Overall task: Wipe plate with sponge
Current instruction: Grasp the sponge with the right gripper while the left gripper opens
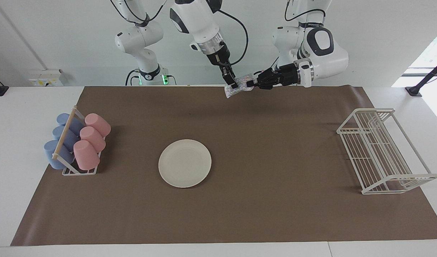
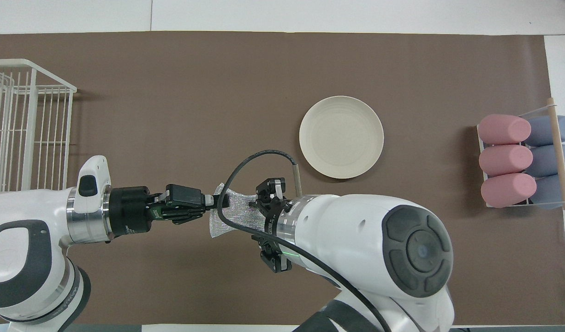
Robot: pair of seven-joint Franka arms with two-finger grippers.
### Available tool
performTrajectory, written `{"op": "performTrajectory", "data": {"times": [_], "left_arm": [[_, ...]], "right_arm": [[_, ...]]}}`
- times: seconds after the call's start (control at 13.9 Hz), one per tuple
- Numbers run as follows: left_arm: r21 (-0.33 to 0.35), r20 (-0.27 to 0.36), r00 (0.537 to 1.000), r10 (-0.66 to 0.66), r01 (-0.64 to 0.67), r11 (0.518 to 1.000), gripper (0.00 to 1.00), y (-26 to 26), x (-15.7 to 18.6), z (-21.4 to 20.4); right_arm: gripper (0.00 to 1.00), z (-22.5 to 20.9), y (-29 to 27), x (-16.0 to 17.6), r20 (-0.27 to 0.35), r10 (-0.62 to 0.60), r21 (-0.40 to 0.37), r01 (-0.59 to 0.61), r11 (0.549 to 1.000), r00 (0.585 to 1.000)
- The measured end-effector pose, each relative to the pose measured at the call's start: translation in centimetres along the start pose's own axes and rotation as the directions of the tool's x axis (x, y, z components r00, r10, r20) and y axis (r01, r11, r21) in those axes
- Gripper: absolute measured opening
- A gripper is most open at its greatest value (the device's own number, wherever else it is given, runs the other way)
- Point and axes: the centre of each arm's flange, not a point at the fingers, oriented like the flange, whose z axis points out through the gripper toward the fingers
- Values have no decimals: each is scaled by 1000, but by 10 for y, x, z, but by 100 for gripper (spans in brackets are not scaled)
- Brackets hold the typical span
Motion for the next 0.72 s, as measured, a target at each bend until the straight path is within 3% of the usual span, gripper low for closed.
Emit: {"op": "performTrajectory", "data": {"times": [0.29,0.72], "left_arm": [[-1,11,1000,0,0,1000,4,-1,-3,1],[-2,11,1000,2,-2,1000,4,-3,-4,0]], "right_arm": [[3,0,0,0,1,-11,1,11,1000,1000],[1,1,0,0,0,-51,1,51,999,999]]}}
